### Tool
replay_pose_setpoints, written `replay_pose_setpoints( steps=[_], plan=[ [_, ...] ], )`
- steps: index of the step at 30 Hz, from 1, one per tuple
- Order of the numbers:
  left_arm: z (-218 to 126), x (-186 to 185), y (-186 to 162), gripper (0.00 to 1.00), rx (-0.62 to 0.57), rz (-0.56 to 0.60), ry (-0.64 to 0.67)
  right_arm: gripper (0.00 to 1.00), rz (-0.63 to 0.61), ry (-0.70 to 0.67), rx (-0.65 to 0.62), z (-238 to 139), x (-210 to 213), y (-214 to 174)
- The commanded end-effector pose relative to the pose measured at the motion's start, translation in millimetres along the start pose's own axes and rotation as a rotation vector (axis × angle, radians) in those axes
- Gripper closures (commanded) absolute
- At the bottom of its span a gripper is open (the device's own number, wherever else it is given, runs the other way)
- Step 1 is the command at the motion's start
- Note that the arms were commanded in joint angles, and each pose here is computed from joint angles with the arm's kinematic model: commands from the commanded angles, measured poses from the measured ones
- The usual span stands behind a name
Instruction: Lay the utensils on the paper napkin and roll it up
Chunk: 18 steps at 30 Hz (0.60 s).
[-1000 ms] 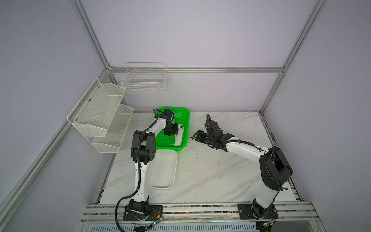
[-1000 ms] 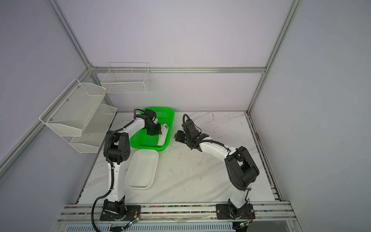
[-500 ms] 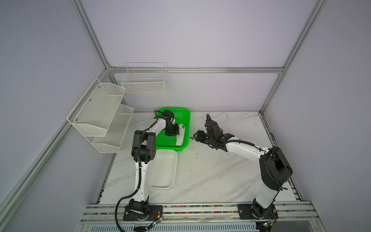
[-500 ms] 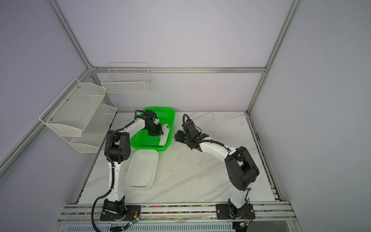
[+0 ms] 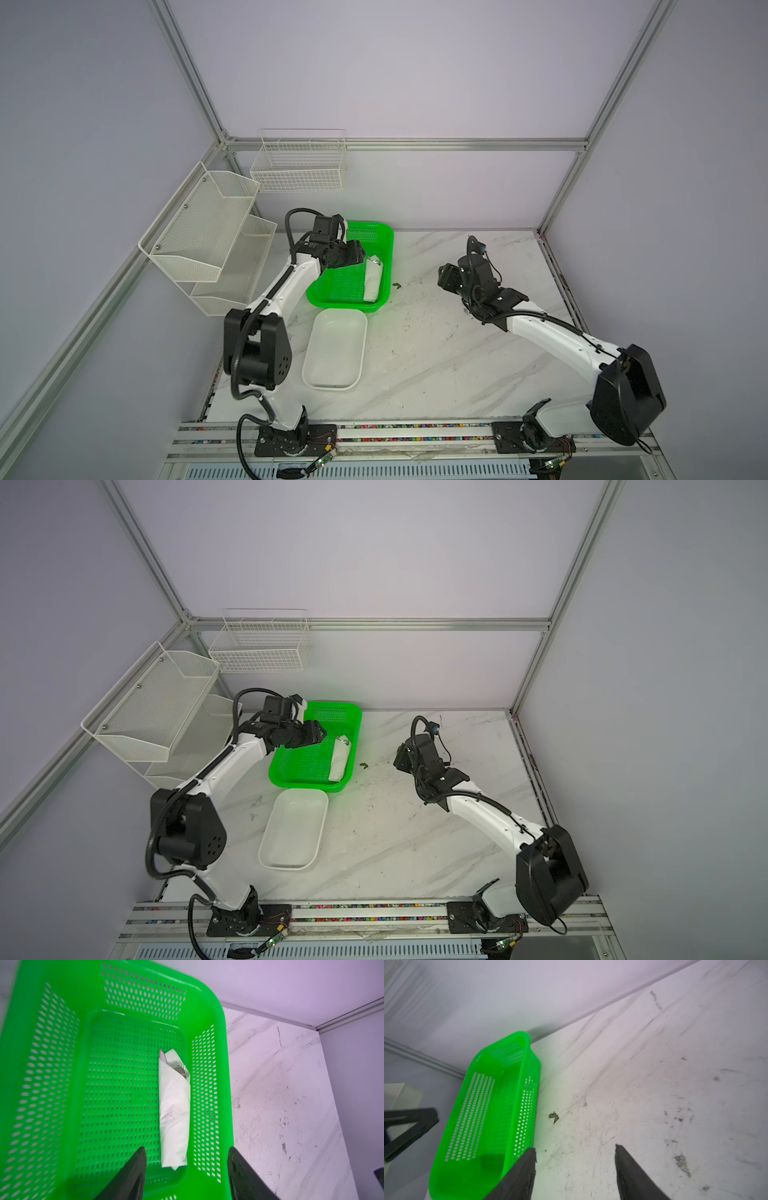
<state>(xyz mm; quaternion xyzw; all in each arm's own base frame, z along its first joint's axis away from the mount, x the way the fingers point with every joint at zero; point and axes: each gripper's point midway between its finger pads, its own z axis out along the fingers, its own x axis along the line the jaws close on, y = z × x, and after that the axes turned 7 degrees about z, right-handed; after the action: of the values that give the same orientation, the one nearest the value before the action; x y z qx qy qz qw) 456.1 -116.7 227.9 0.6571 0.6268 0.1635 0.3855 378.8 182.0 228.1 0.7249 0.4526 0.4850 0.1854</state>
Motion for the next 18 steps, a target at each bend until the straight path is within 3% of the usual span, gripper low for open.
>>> replay_pose_setpoints(
  steps=[1,5,13,18],
  plan=[
    [-21.1,30.0,-13.0,0.31,-0.099,0.036,0.15,0.19,-0.144,-0.171,-0.199,-20.7,-40.0,36.9],
    [-61.5,56.5,-39.3,0.24,-0.182,0.013,0.274,0.05,-0.24,-0.27,-0.281,-27.9,-72.1,56.7],
    [-109.0,109.4,-87.4,0.0,-0.293,0.043,0.531,0.04,-0.306,-0.37,-0.382,-3.7,-134.0,65.2],
    [-111.4,137.6,-94.4,0.0,-0.365,0.009,0.639,0.03,-0.357,-0.406,-0.395,23.6,-163.2,61.5]
  ],
)
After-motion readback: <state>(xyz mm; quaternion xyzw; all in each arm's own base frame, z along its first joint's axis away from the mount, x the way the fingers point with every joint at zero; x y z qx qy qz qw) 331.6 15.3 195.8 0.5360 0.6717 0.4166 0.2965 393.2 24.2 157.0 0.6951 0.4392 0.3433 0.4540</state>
